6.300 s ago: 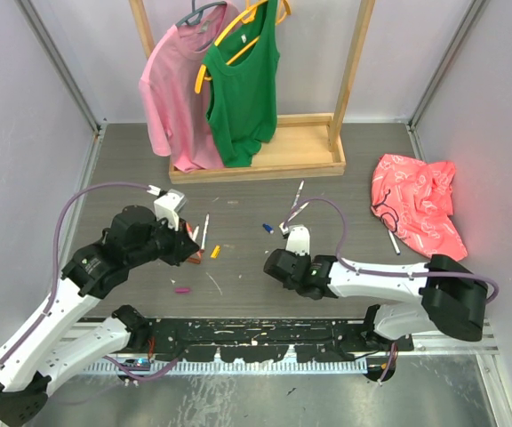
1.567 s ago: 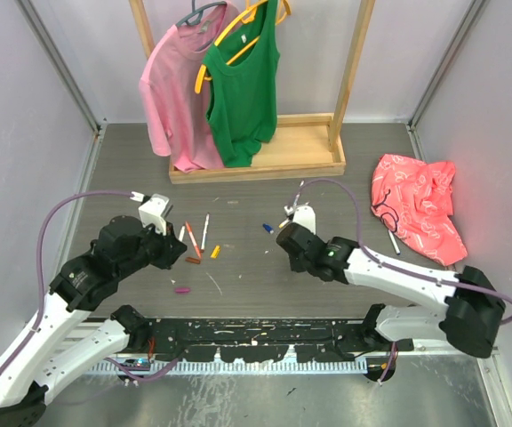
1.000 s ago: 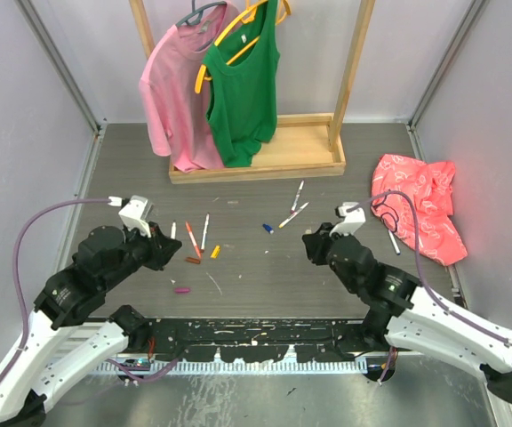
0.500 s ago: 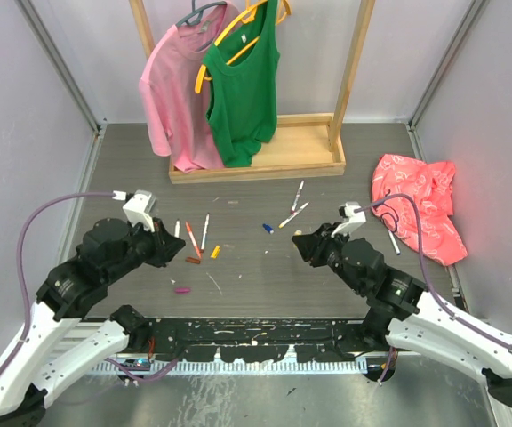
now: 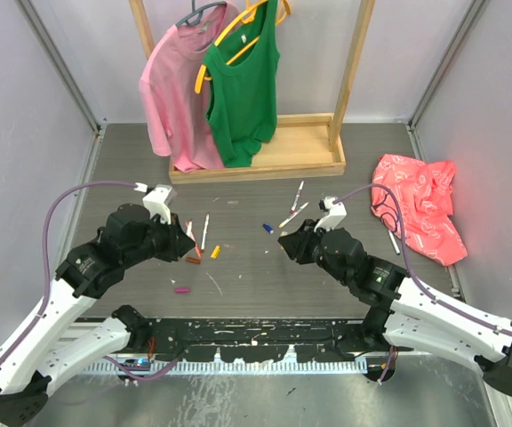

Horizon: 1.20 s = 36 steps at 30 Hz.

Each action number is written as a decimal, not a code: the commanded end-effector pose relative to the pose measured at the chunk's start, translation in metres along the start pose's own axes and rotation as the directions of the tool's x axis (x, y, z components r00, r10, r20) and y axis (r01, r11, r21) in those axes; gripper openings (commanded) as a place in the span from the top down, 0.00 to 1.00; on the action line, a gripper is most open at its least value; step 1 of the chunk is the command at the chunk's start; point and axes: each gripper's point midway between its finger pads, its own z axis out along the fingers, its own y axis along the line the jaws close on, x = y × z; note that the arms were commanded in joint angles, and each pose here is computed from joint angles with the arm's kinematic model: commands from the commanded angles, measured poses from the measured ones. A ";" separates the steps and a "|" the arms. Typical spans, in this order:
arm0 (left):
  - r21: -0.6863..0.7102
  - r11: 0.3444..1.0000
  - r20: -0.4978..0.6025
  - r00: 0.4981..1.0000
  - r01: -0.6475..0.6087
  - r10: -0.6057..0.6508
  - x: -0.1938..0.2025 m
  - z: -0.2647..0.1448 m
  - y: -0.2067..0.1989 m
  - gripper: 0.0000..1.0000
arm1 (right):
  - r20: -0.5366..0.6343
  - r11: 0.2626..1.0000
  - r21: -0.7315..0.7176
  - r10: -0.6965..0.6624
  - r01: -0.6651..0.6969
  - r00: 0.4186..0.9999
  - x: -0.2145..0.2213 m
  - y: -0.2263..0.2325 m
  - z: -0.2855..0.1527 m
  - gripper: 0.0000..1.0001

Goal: Insert the pens into the pen caps
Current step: Insert the pen cap onto the pen.

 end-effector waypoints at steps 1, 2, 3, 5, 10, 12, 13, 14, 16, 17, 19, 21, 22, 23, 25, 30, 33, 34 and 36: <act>0.104 0.994 0.085 0.996 -0.015 0.006 -0.028 -0.007 -0.024 1.00 | 0.117 0.994 -0.082 0.081 -0.072 0.990 -0.040 0.030 -0.001 1.00; 0.121 0.992 0.100 0.995 -0.019 0.007 -0.030 -0.007 -0.028 1.00 | 0.127 0.991 -0.108 0.096 -0.082 0.987 -0.042 0.035 0.000 1.00; 0.137 0.990 0.118 0.993 -0.024 0.008 -0.034 -0.007 -0.031 1.00 | 0.140 0.986 -0.144 0.110 -0.089 0.984 -0.046 0.042 -0.001 1.00; 0.157 0.987 0.152 0.988 -0.033 0.009 -0.041 -0.009 -0.035 1.00 | 0.164 0.974 -0.204 0.137 -0.102 0.977 -0.053 0.054 -0.001 1.00; 0.178 0.981 0.225 0.974 -0.072 0.030 -0.059 -0.010 -0.042 1.00 | 0.229 0.942 -0.329 0.143 -0.062 0.963 -0.075 0.086 0.002 1.00; 0.219 0.971 0.214 0.976 -0.098 0.050 -0.059 -0.007 -0.050 1.00 | 0.265 0.933 -0.359 0.132 -0.030 0.955 -0.087 0.098 0.002 1.00; 0.263 0.959 0.204 0.978 -0.107 0.053 -0.058 -0.007 -0.059 1.00 | 0.289 0.924 -0.381 0.144 -0.025 0.946 -0.094 0.105 0.002 1.00; 0.304 0.946 0.197 0.979 -0.109 0.049 -0.058 -0.007 -0.067 1.00 | 0.306 0.918 -0.396 0.153 -0.021 0.940 -0.099 0.109 0.001 1.00; 0.379 0.920 0.205 0.979 -0.101 0.023 -0.060 -0.008 -0.081 1.00 | 0.335 0.904 -0.427 0.178 -0.019 0.925 -0.109 0.117 0.000 1.00; 0.396 0.914 0.209 0.978 -0.087 0.002 -0.061 -0.008 -0.084 1.00 | 0.350 0.896 -0.443 0.191 -0.018 0.917 -0.114 0.121 -0.002 1.00; 0.389 0.920 0.219 0.975 -0.041 -0.049 -0.066 -0.005 -0.082 1.00 | 0.370 0.881 -0.473 0.214 -0.015 0.904 -0.123 0.130 -0.005 1.00; 0.388 0.922 0.211 0.975 -0.013 -0.075 -0.067 -0.002 -0.082 1.00 | 0.385 0.871 -0.491 0.231 -0.013 0.894 -0.130 0.135 -0.006 1.00; 0.394 0.919 0.205 0.975 -0.005 -0.082 -0.067 -0.001 -0.083 1.00 | 0.389 0.867 -0.497 0.238 -0.014 0.890 -0.132 0.137 -0.005 1.00; 0.403 0.915 0.199 0.976 0.001 -0.089 -0.066 0.000 -0.085 1.00 | 0.393 0.864 -0.504 0.244 -0.014 0.887 -0.135 0.140 -0.005 1.00; 0.423 0.906 0.205 0.974 -0.003 -0.093 -0.066 -0.002 -0.088 1.00 | 0.400 0.859 -0.512 0.252 -0.013 0.881 -0.139 0.144 -0.004 1.00; 0.422 0.906 0.237 0.967 -0.017 -0.092 -0.069 -0.003 -0.087 1.00 | 0.411 0.808 -0.588 0.270 0.027 0.871 -0.151 0.166 -0.015 1.00; 0.364 0.931 0.257 0.959 0.018 -0.120 -0.077 -0.001 -0.077 1.00 | 0.424 0.797 -0.603 0.274 0.043 0.863 -0.159 0.173 -0.018 1.00; 0.335 0.942 0.264 0.957 0.029 -0.123 -0.079 -0.001 -0.072 1.00 | 0.424 0.796 -0.604 0.272 0.046 0.864 -0.161 0.176 -0.019 1.00; 0.278 0.959 0.263 0.957 0.050 -0.126 -0.082 -0.002 -0.064 1.00 | 0.426 0.802 -0.595 0.252 0.059 0.869 -0.164 0.180 -0.018 1.00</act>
